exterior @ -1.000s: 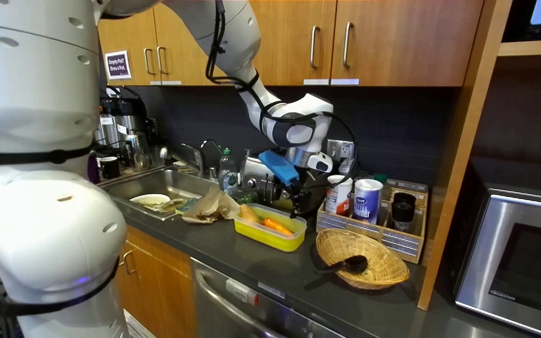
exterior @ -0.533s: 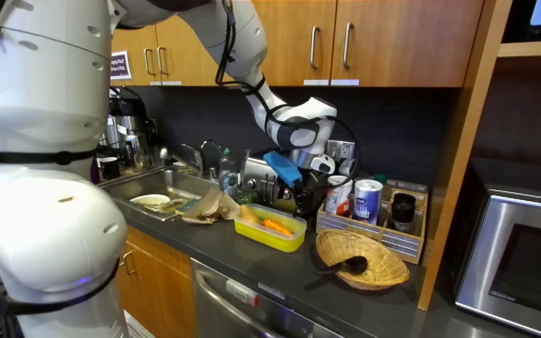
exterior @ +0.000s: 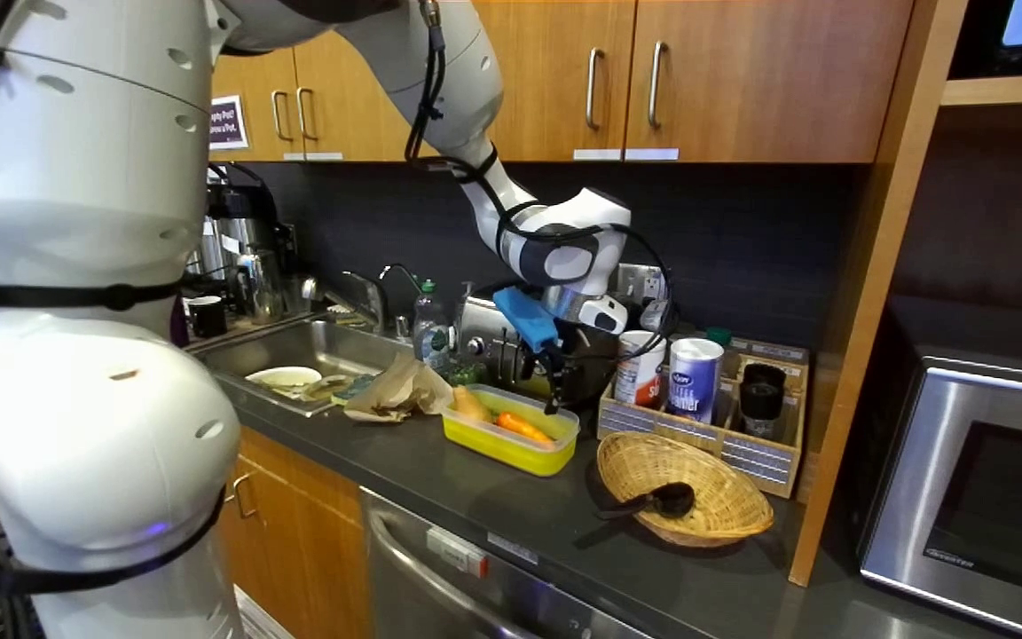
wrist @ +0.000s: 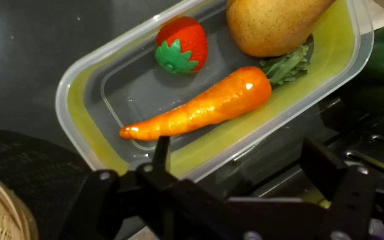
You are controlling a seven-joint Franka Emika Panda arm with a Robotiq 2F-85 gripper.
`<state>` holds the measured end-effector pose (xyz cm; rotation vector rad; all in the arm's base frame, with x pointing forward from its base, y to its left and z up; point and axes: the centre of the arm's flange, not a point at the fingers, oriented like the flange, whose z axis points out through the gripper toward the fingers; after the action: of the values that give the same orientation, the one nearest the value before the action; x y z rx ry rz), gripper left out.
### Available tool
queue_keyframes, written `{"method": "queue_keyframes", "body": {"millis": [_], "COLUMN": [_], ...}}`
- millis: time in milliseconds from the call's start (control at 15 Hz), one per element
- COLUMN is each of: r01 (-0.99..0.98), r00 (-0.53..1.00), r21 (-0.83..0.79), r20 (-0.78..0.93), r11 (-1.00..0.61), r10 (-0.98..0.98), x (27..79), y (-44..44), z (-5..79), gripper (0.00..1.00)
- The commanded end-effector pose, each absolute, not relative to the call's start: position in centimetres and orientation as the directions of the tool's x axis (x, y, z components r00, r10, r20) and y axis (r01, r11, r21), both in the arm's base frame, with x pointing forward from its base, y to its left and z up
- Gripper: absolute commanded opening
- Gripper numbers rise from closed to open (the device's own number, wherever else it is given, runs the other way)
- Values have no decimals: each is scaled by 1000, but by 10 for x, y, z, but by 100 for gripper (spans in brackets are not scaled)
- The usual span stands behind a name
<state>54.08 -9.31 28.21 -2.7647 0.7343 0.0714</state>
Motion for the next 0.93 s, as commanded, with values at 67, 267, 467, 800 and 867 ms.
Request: {"method": "queue_keyframes", "body": {"millis": [67,267,467,800,867], "r01": [-570,-572,-543,-570,-576], "r00": [821,820,839,819,814], "r21": [-218,-216,-226,-210,-208], "r20": [-176,-187,-185,-221,-230], "r11": [-792,-792,-808,-794,-790], "r10": [-543,-541,-512,-530,-533], "x": [521,518,523,525,525], "y": [-74,-69,-67,-69,-69], "z": [285,282,281,278,278], "gripper": [100,100,100,100,100]}}
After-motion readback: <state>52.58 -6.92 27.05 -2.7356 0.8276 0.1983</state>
